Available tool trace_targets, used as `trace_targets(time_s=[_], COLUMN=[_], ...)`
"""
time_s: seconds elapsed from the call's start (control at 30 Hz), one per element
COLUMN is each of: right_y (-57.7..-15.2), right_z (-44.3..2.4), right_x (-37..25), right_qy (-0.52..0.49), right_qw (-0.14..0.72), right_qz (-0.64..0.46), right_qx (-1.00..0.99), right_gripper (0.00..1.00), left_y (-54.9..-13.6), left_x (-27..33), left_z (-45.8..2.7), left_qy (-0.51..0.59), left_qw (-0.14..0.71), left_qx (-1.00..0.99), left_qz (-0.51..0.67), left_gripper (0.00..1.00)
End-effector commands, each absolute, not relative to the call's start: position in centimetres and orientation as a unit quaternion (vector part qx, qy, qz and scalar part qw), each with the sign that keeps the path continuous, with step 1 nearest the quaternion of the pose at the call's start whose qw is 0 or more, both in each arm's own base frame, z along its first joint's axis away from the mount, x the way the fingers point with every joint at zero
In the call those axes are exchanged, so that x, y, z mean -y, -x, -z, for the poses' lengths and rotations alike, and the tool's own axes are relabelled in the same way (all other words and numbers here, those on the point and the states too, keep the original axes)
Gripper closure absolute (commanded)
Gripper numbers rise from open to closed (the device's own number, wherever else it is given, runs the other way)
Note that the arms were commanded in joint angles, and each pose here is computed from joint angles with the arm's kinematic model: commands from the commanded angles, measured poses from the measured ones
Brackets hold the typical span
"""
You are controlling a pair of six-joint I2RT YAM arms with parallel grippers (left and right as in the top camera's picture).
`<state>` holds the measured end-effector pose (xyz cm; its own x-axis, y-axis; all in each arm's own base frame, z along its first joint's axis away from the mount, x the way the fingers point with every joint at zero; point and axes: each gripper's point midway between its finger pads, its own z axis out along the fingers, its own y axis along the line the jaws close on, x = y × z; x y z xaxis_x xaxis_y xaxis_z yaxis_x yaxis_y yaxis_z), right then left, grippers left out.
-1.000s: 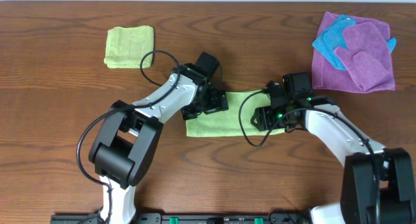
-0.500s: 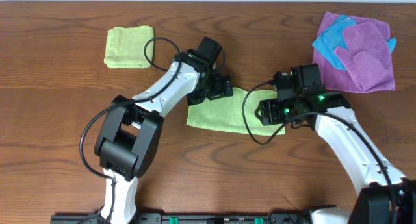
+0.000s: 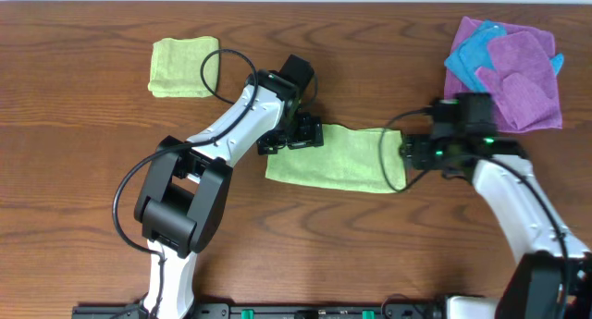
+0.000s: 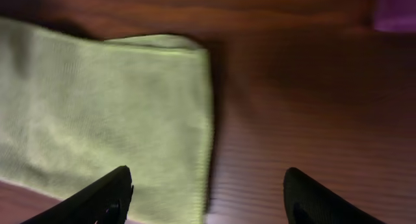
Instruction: Fold the cloth
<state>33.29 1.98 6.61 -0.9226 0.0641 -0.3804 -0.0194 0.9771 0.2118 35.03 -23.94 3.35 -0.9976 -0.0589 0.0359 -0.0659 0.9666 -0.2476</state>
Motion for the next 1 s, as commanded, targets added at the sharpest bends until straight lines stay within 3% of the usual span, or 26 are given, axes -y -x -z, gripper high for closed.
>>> trace_targets(time_s=[0.0, 0.13, 0.2, 0.27, 0.33, 0.37, 0.67, 0.97], right_y=[-32.3, -31.4, -30.8, -30.5, -30.4, -30.4, -30.8, -29.8], right_z=[-5.2, -2.9, -1.4, -0.5, -0.1, 0.1, 0.2, 0.9], right_x=[-2.9, -4.2, -4.9, -5.2, -5.1, -5.1, -5.0, -5.1], right_qy=[-0.002, 0.000, -0.002, -0.002, -0.003, -0.004, -0.031, -0.074], right_qw=[0.168, 0.123, 0.093, 0.077, 0.071, 0.070, 0.072, 0.049], right_qz=[-0.177, -0.203, -0.208, -0.208, -0.206, -0.206, -0.205, -0.207], right_qx=[-0.970, -0.971, -0.974, -0.975, -0.976, -0.976, -0.976, -0.974], right_gripper=[0.25, 0.23, 0.23, 0.24, 0.24, 0.24, 0.25, 0.29], left_y=[-35.1, -35.1, -35.3, -35.3, -35.4, -35.5, -34.8, -33.7], left_x=[23.8, 22.5, 21.9, 21.9, 21.8, 21.5, 20.0, 19.3], left_z=[-4.1, -3.6, -3.4, -3.4, -3.4, -3.4, -1.8, 0.0], left_qy=[-0.021, -0.015, -0.014, -0.014, -0.014, -0.015, -0.014, -0.015], left_qw=[0.011, 0.006, 0.000, -0.002, -0.004, -0.007, -0.005, 0.007], left_qx=[0.992, 0.996, 0.997, 0.997, 0.998, 0.998, 1.000, 1.000], left_qz=[-0.123, -0.088, -0.072, -0.070, -0.068, -0.060, -0.025, -0.013], left_gripper=[0.12, 0.17, 0.41, 0.51, 0.73, 0.78, 0.92, 0.94])
